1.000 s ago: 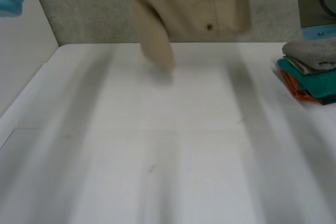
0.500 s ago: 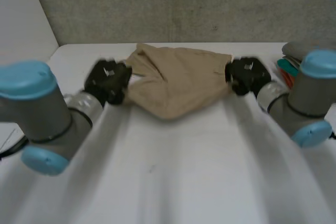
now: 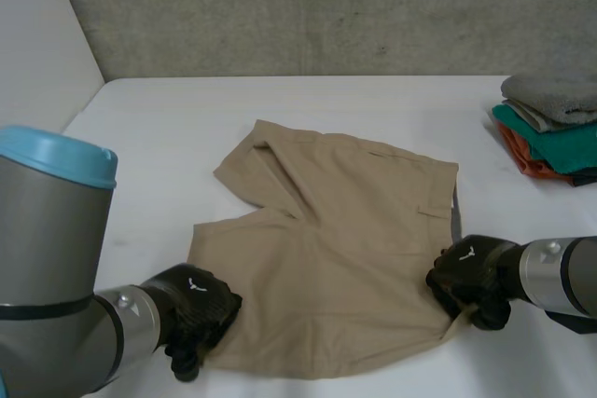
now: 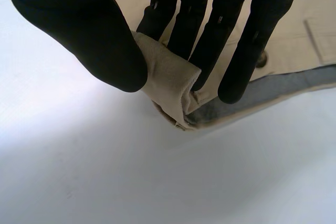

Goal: Fold the laundry.

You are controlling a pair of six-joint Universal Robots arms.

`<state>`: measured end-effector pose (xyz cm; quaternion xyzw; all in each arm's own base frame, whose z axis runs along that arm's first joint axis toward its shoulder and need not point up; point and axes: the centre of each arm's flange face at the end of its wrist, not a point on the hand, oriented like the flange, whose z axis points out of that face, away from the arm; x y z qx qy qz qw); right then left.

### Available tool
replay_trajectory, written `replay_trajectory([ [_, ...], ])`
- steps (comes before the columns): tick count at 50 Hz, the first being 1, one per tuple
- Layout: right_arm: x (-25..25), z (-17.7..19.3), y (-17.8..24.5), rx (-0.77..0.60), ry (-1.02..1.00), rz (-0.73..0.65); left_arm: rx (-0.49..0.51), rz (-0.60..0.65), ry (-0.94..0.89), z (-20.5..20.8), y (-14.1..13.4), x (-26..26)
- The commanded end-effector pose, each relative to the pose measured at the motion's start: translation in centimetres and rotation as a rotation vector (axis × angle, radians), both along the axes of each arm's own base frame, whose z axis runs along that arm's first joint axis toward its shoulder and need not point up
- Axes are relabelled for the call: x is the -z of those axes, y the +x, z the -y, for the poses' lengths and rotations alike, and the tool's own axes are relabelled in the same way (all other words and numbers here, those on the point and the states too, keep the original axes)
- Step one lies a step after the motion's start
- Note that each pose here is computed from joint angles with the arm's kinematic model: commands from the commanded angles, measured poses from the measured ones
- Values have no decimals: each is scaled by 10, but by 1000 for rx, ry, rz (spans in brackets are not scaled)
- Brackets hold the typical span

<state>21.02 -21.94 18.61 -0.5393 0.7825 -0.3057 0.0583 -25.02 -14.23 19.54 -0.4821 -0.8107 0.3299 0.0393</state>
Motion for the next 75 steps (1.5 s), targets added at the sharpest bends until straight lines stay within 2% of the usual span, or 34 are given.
replay_trajectory([
  [1, 14, 5, -1, 15, -10, 29, -1, -70, -107, 24, -10, -25],
  [4, 17, 7, 0, 23, -12, 37, -2, -118, -211, 42, -17, -38],
  [8, 18, 10, 1, 34, -35, 51, -32, -177, -364, 90, -24, -44],
  [9, 18, 11, 1, 39, -44, 58, -34, -192, -422, 113, -28, -41],
  [13, 20, 12, 3, 49, -56, 71, 2, -216, -509, 162, -40, -29],
  [20, 26, 13, 4, 50, -70, 77, 62, -262, -499, 222, -57, 3],
  [24, 32, 16, 4, 52, -81, 76, 108, -287, -471, 237, -68, 22],
  [29, 39, 16, 4, 50, -73, 73, 156, -316, -452, 248, -79, 41],
  [35, 46, 17, 4, 53, -66, 70, 151, -298, -458, 258, -80, 57],
  [43, 45, 21, 2, 57, -88, 72, 166, -199, -485, 256, -83, 67],
  [48, 42, 22, 1, 64, -99, 78, 238, -114, -491, 247, -87, 77],
  [52, 40, 24, 0, 70, -116, 81, 259, -101, -486, 240, -90, 73],
  [58, 42, 23, -1, 70, -111, 77, 184, -101, -437, 237, -75, 56],
  [66, 41, 15, 3, 50, -105, 76, 8, 24, -495, 244, -33, 46],
  [70, 39, 11, 6, 38, -109, 81, -11, 60, -524, 239, -29, 46],
  [75, 36, 4, 11, 24, -116, 91, 13, 42, -529, 229, -39, 43],
])
